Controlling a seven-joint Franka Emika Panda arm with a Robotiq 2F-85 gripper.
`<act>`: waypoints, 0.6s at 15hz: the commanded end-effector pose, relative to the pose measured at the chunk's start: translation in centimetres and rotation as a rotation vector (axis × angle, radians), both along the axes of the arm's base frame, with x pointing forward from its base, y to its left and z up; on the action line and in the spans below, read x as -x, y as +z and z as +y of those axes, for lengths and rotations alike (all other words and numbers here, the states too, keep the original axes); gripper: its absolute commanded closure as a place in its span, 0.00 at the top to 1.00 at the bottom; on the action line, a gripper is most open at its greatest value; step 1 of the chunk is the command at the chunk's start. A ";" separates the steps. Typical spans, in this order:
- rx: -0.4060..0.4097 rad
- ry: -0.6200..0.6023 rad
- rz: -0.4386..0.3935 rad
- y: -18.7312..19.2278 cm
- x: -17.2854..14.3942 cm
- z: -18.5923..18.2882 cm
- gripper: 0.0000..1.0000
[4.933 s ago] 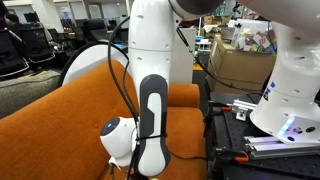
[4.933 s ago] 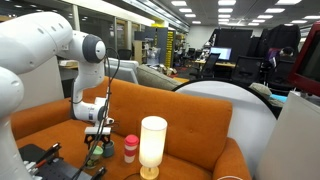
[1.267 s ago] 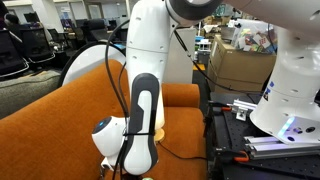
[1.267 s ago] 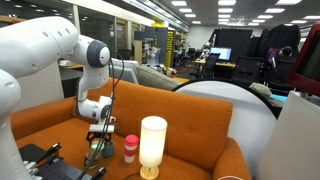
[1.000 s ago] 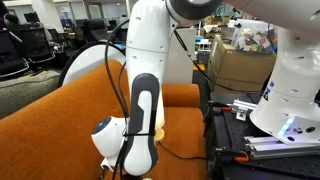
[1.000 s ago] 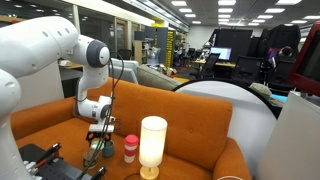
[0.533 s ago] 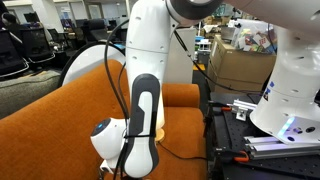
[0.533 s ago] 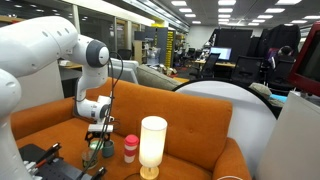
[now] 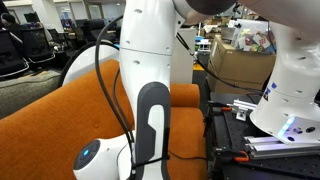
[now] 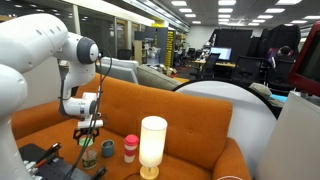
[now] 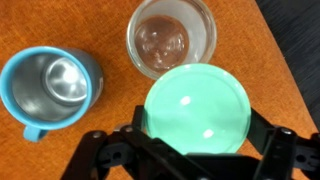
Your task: Remove the lid from the green bowl
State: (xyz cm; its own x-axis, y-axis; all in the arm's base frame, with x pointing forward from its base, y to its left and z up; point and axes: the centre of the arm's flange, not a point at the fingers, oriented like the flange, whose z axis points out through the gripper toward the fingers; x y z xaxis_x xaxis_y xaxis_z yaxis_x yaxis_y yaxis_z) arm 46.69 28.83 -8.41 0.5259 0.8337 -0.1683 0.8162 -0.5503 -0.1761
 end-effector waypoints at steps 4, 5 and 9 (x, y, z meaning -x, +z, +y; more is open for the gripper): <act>-0.020 0.145 0.029 -1.0 -0.5 4.9 0.69; -0.036 0.162 0.042 -1.6 -0.7 5.2 0.69; -0.114 0.263 0.114 -4.6 -1.4 6.0 0.69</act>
State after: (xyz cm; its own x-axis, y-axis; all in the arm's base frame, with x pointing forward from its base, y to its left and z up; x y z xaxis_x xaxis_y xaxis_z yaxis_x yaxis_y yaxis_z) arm 46.28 34.18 -10.73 0.3369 0.9321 -0.1329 0.8991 -0.3604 -0.2484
